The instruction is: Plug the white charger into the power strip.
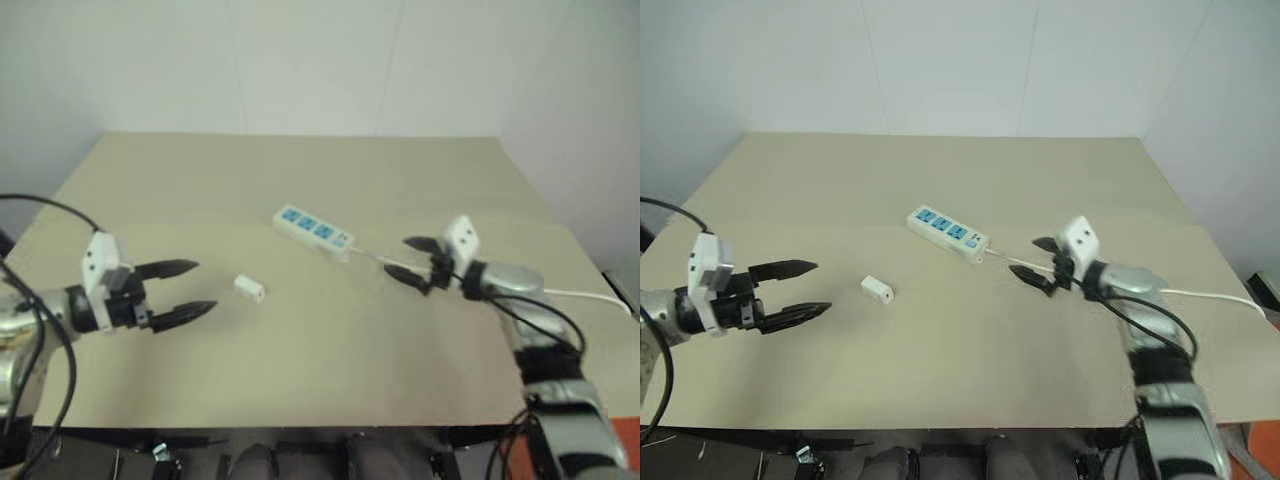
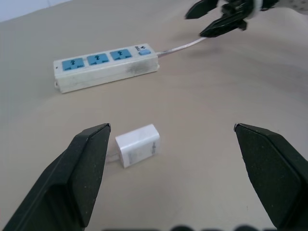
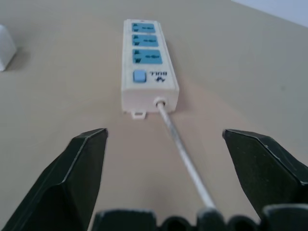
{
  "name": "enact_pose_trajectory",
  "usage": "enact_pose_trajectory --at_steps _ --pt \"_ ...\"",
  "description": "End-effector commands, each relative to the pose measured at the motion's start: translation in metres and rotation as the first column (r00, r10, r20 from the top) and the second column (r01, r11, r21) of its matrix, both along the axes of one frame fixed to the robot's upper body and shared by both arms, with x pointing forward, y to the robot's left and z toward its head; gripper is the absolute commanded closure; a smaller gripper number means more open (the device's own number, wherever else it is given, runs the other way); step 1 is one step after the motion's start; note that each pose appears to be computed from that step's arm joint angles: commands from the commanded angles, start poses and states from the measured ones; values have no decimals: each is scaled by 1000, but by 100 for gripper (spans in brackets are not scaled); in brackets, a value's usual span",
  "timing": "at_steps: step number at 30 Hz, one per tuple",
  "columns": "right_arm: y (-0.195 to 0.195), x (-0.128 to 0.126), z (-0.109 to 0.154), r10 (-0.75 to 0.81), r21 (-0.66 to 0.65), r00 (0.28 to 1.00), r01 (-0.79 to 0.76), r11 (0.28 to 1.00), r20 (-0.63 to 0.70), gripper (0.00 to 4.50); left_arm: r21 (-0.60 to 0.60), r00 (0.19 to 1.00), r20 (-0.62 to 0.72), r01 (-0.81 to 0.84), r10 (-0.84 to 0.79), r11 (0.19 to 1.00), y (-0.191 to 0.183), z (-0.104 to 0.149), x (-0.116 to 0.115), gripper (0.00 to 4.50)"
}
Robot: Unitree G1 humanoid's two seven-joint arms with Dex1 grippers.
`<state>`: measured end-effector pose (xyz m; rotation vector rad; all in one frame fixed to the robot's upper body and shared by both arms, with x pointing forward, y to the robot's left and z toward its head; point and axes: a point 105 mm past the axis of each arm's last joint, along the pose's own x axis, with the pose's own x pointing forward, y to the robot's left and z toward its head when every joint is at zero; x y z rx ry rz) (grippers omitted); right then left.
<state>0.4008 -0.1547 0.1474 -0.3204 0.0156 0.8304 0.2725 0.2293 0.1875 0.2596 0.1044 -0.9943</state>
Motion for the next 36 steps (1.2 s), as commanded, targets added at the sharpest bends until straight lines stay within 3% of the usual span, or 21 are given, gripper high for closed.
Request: enact_pose_trajectory --at_steps 1,8,11,22,29,36 --pt "0 19 -6 -52 -33 999 51 998 -15 0 25 999 37 13 -14 1000 -4 6 -2 1" --pt "6 31 -29 -63 -143 980 36 989 -189 0 85 999 -30 45 -42 995 -13 1 -8 1" --pt "8 30 -35 -44 -223 976 -5 975 -211 55 141 998 -40 44 -39 989 -11 -2 -10 0" --pt "20 24 -46 10 -239 971 -69 968 -241 445 135 998 -46 54 -48 989 -11 -7 -9 0" --pt "5 14 -44 22 -242 983 -66 968 -182 448 134 998 -44 60 -54 989 -14 -10 -7 0" --pt "-49 -64 -48 -24 -250 993 -5 968 -114 448 140 998 -42 44 -38 989 -7 -10 -9 0"
